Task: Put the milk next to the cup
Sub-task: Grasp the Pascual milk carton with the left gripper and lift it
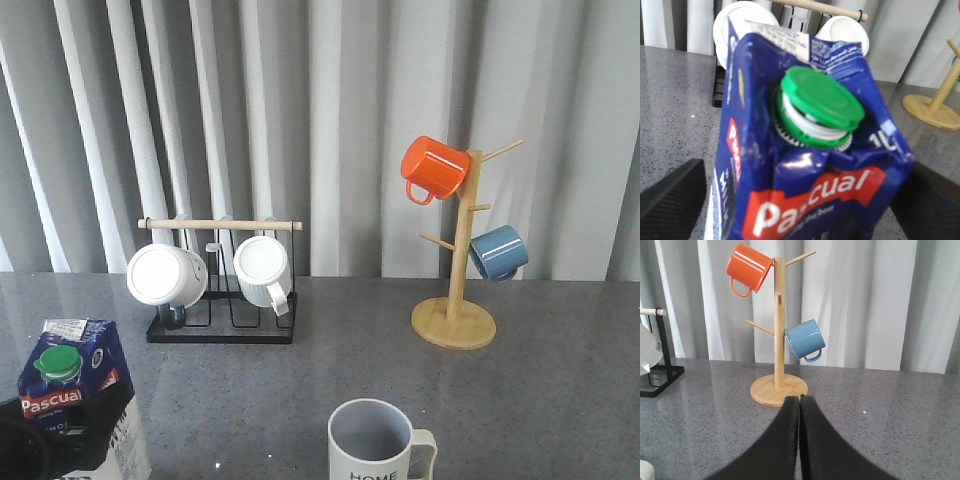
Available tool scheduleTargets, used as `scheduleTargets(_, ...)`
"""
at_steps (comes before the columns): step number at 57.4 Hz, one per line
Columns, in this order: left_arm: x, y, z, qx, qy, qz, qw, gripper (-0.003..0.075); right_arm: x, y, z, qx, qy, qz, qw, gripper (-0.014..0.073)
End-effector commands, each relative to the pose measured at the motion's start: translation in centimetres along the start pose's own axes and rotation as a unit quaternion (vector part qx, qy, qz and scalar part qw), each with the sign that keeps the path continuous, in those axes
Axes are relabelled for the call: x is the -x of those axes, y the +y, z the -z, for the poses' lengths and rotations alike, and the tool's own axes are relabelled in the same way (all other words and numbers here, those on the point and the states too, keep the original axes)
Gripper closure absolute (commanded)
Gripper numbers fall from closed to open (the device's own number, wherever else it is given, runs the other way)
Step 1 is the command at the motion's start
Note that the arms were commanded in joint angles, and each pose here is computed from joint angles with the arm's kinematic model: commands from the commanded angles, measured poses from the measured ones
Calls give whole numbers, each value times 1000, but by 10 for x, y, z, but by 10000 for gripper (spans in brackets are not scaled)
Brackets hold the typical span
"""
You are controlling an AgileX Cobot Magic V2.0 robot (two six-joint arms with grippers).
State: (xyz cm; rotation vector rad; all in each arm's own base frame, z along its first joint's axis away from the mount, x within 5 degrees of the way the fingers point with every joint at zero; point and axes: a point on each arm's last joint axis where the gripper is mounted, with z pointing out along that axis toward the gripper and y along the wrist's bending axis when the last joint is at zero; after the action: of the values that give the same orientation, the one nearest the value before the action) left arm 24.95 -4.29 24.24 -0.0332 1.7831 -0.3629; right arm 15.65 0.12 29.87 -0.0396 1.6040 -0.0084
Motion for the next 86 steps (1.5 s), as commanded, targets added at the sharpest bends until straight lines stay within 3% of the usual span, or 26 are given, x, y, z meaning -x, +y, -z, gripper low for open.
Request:
scheduleTargets(1, 20, -5, -2, -13, -63, 5, 998, 90, 16, 0, 0, 1, -52, 3, 999, 604)
scheduleTargets(20, 20, -6, -2, -15, -67, 2, 998, 415, 16, 0, 0, 1, -52, 3, 999, 604)
scheduleTargets(35, 19, -5, -2, -12, -60, 2, 998, 575, 16, 0, 0, 1, -52, 3, 999, 604)
scheduleTargets(49, 20, -5, -1, -14, -66, 9, 998, 607, 16, 0, 0, 1, -52, 3, 999, 604)
scheduleTargets(57, 25, -6, 2, -13, -79, -25, 996, 606, 16, 0, 0, 1, -52, 3, 999, 604)
scheduleTargets(67, 34, -22, 12, -24, -107, -35, 993, 606, 16, 0, 0, 1, -52, 3, 999, 604)
scheduleTargets(72, 38, -24, 18, 10, -124, -34, 992, 606, 16, 0, 0, 1, -52, 3, 999, 604)
scheduleTargets(79, 45, -28, 20, 98, -120, 0, 988, 606, 16, 0, 0, 1, -52, 3, 999, 604)
scheduleTargets(86, 50, -60, 16, 123, -75, -58, 988, 606, 16, 0, 0, 1, -52, 3, 999, 604)
